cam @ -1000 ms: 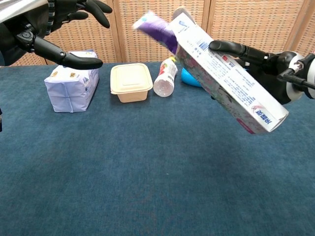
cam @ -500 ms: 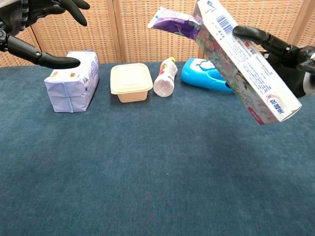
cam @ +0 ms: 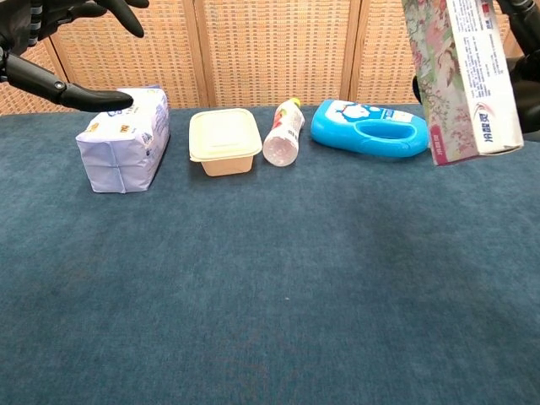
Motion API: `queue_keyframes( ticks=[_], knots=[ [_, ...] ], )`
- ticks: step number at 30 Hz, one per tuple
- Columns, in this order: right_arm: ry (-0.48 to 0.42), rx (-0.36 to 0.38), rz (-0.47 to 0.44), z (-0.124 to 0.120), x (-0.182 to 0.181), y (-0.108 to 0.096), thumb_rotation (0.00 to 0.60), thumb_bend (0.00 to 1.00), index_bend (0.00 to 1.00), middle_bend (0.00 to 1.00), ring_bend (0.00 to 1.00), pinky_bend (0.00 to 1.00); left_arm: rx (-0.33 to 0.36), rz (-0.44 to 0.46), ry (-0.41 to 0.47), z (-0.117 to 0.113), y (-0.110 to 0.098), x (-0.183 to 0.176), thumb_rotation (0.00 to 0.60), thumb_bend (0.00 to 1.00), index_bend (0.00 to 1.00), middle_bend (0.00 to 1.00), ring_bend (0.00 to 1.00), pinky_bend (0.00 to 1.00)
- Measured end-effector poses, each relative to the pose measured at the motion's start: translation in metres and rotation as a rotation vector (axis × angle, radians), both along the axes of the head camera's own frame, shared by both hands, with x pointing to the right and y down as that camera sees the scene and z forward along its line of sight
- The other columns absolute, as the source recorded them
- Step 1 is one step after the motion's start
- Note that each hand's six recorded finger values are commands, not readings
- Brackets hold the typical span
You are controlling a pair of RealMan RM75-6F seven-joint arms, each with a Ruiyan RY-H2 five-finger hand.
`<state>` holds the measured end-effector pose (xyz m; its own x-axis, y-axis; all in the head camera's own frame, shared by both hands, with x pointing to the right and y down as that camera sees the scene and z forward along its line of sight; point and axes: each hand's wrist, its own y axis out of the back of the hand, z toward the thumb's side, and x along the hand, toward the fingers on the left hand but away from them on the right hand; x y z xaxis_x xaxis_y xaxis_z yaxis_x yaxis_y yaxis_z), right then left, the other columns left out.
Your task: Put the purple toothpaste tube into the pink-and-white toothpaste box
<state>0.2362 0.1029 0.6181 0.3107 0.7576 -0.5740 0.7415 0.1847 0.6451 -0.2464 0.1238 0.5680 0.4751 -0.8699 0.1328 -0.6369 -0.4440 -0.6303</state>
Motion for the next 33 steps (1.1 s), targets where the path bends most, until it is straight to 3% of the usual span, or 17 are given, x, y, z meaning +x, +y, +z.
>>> queue_keyframes(
  ticks=[9, 23, 33],
  knots=[
    [-0.007, 0.086, 0.004, -0.009, 0.002, -0.002, 0.6, 0.02, 0.65, 0.56, 0.48, 0.5, 0.0, 0.003, 0.005, -0.001, 0.0, 0.002, 0.6, 0.13, 0.42, 0.17, 0.01, 0.0],
    [-0.183, 0.115, 0.15, -0.02, 0.017, -0.005, 0.6, 0.02, 0.68, 0.57, 0.49, 0.51, -0.003, 0.001, 0.007, 0.0, 0.0, 0.002, 0.6, 0.13, 0.43, 0.17, 0.01, 0.0],
    [-0.243, 0.153, 0.184, -0.02, 0.026, -0.003, 0.6, 0.01, 0.68, 0.58, 0.5, 0.51, -0.005, 0.005, 0.007, 0.001, 0.001, 0.003, 0.6, 0.13, 0.43, 0.17, 0.01, 0.0]
  ],
)
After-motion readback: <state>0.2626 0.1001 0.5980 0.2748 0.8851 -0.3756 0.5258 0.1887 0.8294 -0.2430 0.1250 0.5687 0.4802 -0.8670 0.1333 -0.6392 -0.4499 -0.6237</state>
